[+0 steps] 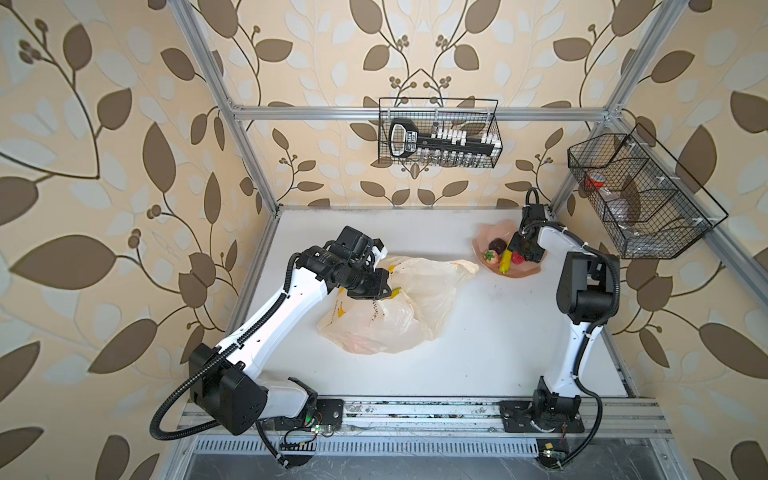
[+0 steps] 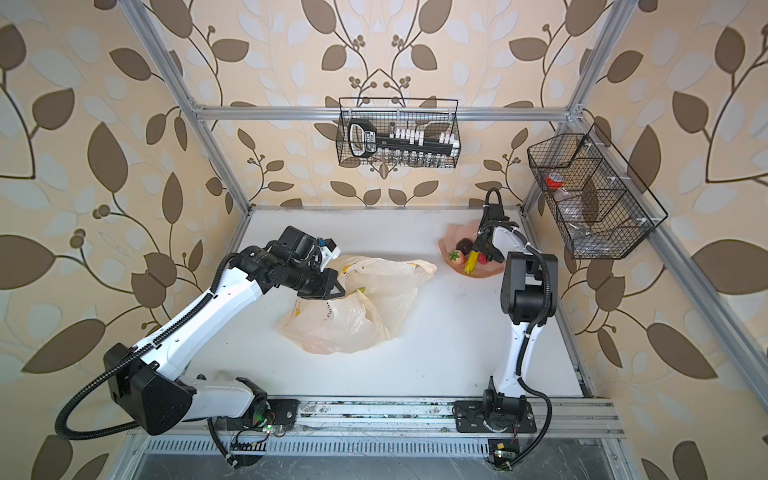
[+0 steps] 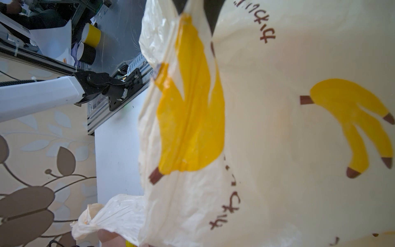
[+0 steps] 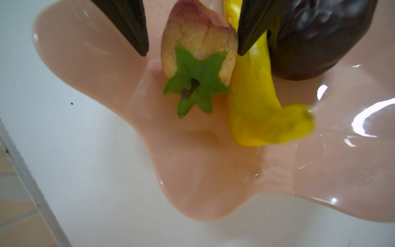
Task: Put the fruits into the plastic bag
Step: 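Lower the right gripper into the bowl and close on the pale strawberry, then lift the strawberry with the right gripper and carry it toward the bag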
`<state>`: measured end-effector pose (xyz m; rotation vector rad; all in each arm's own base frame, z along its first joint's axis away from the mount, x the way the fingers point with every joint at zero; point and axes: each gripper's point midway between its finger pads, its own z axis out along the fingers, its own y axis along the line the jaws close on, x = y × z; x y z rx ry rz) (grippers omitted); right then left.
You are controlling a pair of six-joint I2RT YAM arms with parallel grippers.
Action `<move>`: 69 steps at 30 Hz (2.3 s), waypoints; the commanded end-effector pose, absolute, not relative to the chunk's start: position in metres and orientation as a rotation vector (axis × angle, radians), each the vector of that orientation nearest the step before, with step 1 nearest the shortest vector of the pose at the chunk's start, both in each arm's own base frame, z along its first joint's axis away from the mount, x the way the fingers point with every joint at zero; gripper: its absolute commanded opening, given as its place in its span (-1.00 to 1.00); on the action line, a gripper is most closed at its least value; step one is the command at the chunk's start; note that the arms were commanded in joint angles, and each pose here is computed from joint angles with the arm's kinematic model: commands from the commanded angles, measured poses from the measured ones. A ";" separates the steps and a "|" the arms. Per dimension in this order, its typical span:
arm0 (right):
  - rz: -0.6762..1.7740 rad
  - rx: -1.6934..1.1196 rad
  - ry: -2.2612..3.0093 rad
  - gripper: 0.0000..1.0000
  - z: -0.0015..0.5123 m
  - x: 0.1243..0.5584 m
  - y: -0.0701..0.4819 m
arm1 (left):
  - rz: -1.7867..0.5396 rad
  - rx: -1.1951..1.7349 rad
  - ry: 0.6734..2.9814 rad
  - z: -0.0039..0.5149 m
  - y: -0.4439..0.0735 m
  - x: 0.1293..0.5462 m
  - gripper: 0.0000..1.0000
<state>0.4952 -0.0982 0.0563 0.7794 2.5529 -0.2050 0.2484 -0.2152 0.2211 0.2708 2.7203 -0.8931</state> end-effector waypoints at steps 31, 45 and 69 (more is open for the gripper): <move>-0.116 0.751 2.439 -0.21 0.111 0.490 -0.093 | -0.919 0.289 2.686 0.236 -0.219 0.248 -1.00; 0.325 0.665 2.225 -0.27 0.169 0.491 -0.043 | -0.915 0.291 2.688 0.236 -0.217 0.245 -1.00; 1.055 0.641 1.935 -0.32 0.219 0.456 0.034 | -0.923 0.317 2.694 0.234 -0.220 0.247 -1.00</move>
